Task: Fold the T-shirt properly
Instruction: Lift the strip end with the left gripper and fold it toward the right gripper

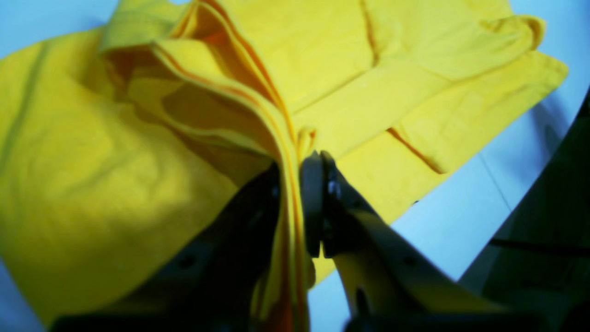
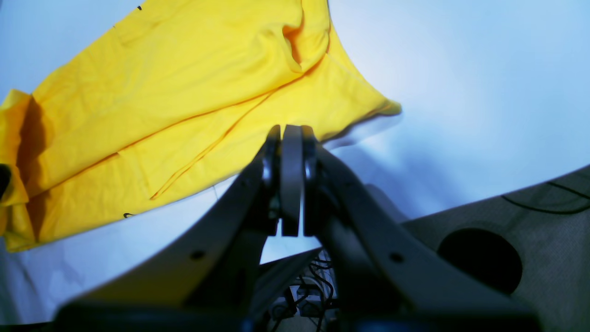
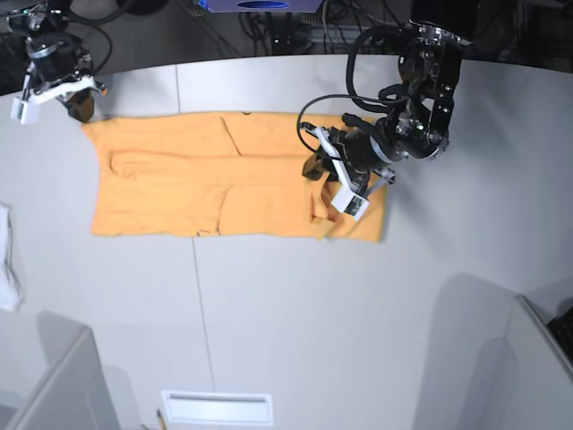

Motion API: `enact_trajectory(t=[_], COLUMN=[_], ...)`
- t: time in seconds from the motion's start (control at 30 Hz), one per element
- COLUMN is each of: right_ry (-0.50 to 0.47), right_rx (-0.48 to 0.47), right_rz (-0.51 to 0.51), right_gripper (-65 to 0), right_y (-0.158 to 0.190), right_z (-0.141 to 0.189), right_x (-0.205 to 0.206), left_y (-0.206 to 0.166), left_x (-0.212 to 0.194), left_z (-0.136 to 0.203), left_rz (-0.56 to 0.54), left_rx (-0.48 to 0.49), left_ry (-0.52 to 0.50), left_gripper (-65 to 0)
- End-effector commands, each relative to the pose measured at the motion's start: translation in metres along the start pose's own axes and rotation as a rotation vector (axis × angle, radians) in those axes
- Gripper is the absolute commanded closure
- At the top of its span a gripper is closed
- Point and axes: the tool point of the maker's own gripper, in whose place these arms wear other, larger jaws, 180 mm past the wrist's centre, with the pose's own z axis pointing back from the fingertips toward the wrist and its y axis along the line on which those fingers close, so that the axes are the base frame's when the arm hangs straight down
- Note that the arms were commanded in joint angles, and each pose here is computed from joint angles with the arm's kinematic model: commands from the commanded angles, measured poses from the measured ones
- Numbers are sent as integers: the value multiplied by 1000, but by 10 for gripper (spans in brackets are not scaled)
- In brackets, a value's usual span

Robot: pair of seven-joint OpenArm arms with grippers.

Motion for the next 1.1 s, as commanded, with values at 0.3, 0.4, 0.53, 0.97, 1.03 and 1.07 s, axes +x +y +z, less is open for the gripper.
enact_trajectory(t=[0.3, 0.4, 0.53, 0.97, 1.03, 1.07], right_ry=[-40, -43, -48, -6, -3, -2], right_rx=[14, 16, 19, 30, 32, 34], right_rz=[15, 11, 10, 9, 10, 10], right_gripper=[0, 0, 0, 0, 0, 0], right_y=[3, 3, 3, 7, 8, 9], right_z=[2, 0, -2, -8, -9, -9], right_x=[12, 13, 15, 15, 15, 15], left_y=[-17, -23, -23, -27, -27, -28], left_x=[16, 19, 21, 35, 36, 37], left_z=[-16, -18, -20, -26, -26, -25], left_rz=[39, 51, 39, -1, -1, -3], left_rx=[-54, -68, -51, -12, -13, -14], left_ry=[-42, -56, -57, -80, -80, -84], left_gripper=[0, 0, 0, 0, 0, 0])
